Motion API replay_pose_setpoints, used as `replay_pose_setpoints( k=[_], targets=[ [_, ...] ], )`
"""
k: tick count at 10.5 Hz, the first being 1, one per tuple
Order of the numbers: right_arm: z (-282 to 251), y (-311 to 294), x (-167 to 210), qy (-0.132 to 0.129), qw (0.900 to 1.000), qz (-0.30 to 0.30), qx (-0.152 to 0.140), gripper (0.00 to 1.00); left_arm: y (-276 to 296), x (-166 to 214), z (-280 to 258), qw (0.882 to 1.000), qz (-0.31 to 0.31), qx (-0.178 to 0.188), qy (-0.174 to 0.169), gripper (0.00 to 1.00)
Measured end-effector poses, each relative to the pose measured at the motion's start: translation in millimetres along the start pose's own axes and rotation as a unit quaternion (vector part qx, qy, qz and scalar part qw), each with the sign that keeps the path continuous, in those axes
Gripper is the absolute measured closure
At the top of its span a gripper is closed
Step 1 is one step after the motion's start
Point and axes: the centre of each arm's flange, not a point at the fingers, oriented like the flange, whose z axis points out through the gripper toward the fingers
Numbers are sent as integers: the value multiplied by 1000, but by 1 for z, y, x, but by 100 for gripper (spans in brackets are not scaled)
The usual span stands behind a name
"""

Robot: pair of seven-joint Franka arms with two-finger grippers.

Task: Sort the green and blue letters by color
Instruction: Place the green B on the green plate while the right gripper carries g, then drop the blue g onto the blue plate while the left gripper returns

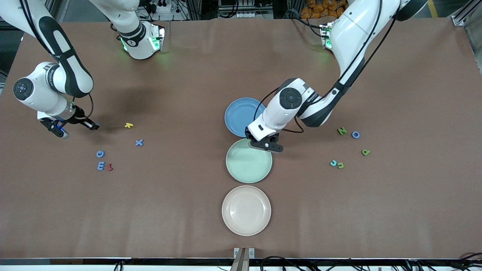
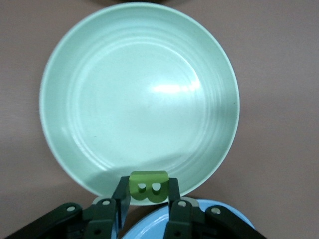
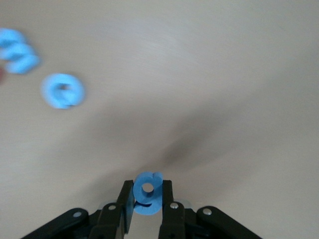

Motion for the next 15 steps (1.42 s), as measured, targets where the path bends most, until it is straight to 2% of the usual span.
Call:
replay_pose_setpoints(
  k=[2,4,6,7,9,11,14,15],
  targets=[
    [-20,-52,-1,11,999,-49,8,74,2,4,14,1000,-1,6,2,62],
    [-31,-100,-12,20,995,-94,12,74,0,16,6,1000,-4,5,14,36],
    [-33,-146,-37,22,989,-143,13,74,-14,34,-16,1000,-17,18,16,8],
    [-32,-169,-54,19,985,-169,12,74,-27,43,-34,999,-21,34,11,0],
    [-26,-217,-101,0,974,-229,0,74,-72,66,-78,998,20,66,-4,0],
    [-25,-262,-150,-1,958,-288,-3,74,-139,83,-109,994,59,91,-33,0],
    [-32,-341,-223,-6,942,-335,30,74,-221,81,-117,986,104,101,-83,0],
    [-34,-373,-249,-5,941,-336,41,74,-229,68,-113,982,126,103,-98,0]
  ],
)
